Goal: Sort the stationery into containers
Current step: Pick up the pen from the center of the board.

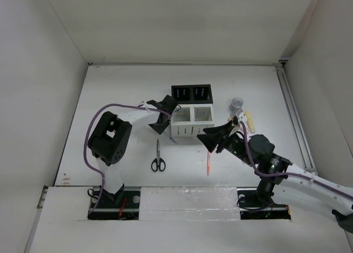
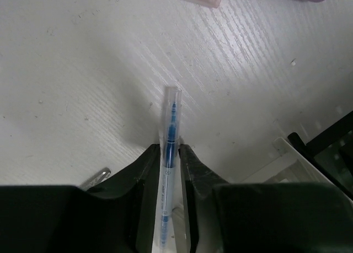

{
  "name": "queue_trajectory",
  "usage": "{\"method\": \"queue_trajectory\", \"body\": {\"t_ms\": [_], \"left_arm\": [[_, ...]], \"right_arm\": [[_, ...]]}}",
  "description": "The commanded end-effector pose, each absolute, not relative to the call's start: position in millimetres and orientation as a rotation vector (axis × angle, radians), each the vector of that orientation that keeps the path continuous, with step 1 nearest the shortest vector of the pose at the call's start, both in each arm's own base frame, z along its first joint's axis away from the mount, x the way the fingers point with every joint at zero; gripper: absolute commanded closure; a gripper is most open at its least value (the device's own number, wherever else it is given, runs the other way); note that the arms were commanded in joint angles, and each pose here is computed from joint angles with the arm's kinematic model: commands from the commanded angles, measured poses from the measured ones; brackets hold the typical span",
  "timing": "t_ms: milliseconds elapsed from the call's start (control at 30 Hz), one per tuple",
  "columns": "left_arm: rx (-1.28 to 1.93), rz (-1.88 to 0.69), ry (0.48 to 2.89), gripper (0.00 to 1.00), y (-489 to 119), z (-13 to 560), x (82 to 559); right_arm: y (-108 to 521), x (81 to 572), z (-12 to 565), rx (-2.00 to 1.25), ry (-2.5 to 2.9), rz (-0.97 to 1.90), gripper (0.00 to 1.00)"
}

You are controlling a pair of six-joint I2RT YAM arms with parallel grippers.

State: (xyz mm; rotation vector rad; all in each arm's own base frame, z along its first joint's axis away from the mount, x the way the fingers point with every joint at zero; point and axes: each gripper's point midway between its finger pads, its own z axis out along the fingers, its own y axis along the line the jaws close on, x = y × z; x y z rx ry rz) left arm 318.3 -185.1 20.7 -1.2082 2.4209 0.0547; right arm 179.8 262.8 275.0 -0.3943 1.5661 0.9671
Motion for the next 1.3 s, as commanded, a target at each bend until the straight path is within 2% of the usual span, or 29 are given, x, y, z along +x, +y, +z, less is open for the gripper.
{"method": "queue_trajectory", "body": {"t_ms": [0,200,400,567,833,1033,1267], "left_arm": [[-1.247,0.152,2.472,0.84,-173,2,302],[-1.293,0.153,2.507,1.0,-162,-15,291],[-1.246,0.139,2.52,1.0,-157,-10,290],[-1.202,0.203,2.444,1.0,-147,23,307],[-1.18,0.215,2.359,1.0,-129,64,305],[-1.074,0.121,2.24,1.0,-133,125,319],[-0.986,0.144,2.112,1.0,-115,186,332]], "right_arm": [[260,176,291,-0.361,1.513,1.005,0.5],[258,176,294,-0.358,1.505,1.01,0.5],[259,178,291,-0.353,1.514,0.999,0.5],[259,177,291,-0.347,1.517,1.006,0.5],[263,180,297,-0.347,1.517,1.006,0.51],[267,181,296,-0.358,1.525,1.009,0.51],[268,181,303,-0.355,1.516,1.013,0.51]]}}
